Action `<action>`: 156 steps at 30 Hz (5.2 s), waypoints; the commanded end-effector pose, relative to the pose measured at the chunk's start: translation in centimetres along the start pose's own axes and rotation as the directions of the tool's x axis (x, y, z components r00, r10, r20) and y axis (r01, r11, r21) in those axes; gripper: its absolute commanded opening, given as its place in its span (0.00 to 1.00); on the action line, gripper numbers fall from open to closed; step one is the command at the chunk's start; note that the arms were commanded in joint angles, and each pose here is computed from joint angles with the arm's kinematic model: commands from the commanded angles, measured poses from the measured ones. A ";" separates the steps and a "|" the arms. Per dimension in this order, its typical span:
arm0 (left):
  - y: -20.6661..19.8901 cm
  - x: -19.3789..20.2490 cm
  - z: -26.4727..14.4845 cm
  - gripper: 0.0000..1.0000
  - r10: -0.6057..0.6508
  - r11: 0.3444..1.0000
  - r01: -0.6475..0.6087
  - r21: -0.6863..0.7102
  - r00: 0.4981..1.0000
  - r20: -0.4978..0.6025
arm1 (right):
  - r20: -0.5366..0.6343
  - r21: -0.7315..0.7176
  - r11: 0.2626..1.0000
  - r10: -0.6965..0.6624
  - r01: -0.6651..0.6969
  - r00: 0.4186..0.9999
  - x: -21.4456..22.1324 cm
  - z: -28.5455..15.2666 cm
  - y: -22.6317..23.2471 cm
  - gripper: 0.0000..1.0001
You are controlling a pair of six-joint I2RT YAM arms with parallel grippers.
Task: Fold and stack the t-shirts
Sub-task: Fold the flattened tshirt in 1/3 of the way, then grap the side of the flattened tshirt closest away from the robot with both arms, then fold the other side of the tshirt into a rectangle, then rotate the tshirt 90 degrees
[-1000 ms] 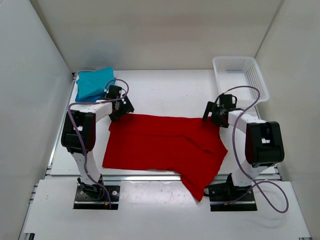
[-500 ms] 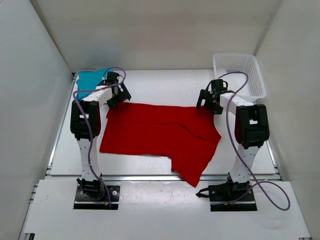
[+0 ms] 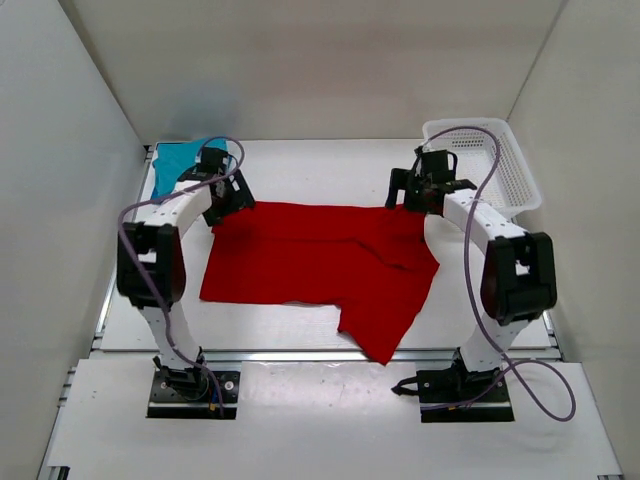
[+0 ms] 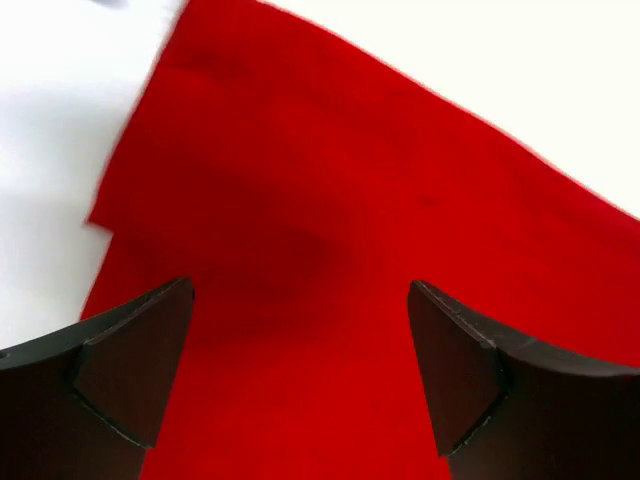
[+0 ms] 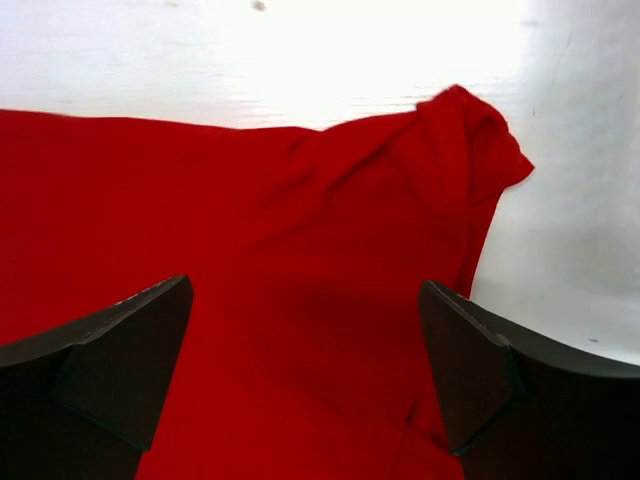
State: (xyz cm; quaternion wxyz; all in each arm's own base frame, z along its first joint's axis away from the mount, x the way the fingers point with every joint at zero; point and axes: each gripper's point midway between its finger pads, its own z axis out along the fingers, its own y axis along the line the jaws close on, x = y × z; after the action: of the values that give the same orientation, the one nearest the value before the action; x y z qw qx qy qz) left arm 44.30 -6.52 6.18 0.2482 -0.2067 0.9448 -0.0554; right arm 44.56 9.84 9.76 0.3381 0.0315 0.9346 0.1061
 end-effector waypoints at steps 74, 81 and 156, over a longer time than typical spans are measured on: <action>11.4 8.8 -7.3 0.00 -0.309 0.932 0.327 -0.155 0.942 0.132 | -0.061 -0.230 0.783 -0.604 0.578 0.795 17.5 -12.9 8.7 0.00; 9.9 5.2 -6.4 0.00 -0.325 0.926 0.348 -0.144 0.932 0.163 | 0.020 -0.094 0.802 -0.590 0.589 0.807 9.1 -10.4 7.1 0.00; 6.7 16.7 -5.0 0.98 0.074 0.978 -0.122 -0.168 0.961 -0.266 | 0.211 -0.402 0.878 -0.187 0.260 0.959 -6.6 3.7 17.0 0.82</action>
State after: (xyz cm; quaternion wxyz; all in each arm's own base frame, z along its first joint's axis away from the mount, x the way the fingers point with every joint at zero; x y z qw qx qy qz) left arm 33.57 -7.53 1.89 0.1930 -0.2019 0.9601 -0.0135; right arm 53.02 26.86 12.30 0.4191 -0.1504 0.8488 0.2850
